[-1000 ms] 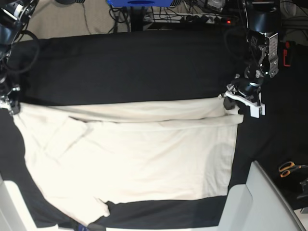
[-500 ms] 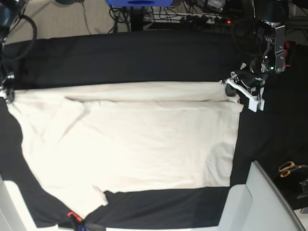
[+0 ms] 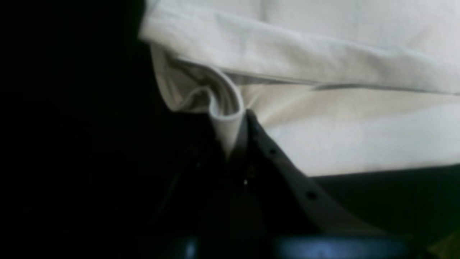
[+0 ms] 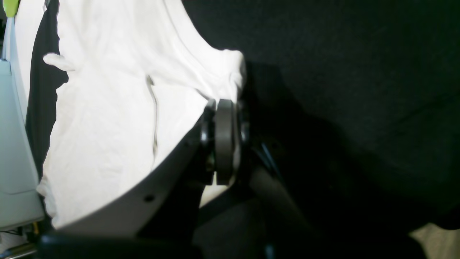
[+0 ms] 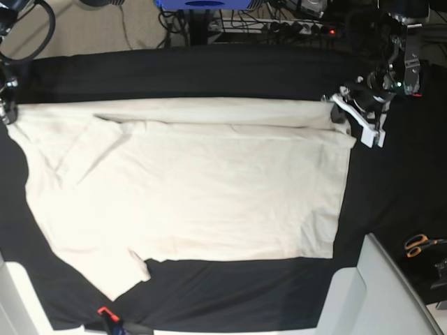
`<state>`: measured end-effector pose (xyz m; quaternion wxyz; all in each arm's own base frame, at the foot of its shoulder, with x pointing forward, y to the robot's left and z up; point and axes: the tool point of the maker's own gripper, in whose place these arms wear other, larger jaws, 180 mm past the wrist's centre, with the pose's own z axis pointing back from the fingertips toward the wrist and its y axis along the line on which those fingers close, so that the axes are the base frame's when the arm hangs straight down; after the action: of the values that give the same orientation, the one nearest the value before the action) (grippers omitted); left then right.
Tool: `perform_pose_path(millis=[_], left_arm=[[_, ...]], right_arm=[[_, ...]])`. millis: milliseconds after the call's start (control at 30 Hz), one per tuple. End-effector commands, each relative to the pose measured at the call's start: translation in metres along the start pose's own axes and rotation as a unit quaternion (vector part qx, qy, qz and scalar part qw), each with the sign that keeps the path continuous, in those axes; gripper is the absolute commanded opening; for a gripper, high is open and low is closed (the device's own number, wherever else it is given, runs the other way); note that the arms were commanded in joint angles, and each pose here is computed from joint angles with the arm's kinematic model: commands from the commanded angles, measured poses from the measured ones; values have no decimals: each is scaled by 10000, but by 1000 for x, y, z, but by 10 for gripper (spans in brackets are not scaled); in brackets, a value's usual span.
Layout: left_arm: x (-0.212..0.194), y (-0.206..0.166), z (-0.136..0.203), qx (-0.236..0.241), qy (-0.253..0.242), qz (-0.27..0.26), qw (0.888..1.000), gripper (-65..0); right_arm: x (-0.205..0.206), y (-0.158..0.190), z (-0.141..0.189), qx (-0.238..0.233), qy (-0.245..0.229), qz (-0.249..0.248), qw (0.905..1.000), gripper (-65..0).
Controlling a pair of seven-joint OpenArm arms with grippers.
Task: Fold the T-shirt properly
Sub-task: 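Pull the folded shirt toward the arms with both grippers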
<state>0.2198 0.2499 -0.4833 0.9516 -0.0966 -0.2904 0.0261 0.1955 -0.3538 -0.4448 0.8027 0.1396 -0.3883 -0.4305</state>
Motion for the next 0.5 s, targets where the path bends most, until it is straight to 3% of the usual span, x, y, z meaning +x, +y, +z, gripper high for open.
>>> perform_pose_path(millis=[0, 467], left_arm=[[8, 7, 6, 76, -98, -85, 9999, -650], [-27, 24, 40, 345, 25, 48, 9994, -650]], right_arm=[[17, -2, 7, 16, -222, 101, 9997, -648], [-6, -37, 30, -370, 68, 178, 9991, -648]])
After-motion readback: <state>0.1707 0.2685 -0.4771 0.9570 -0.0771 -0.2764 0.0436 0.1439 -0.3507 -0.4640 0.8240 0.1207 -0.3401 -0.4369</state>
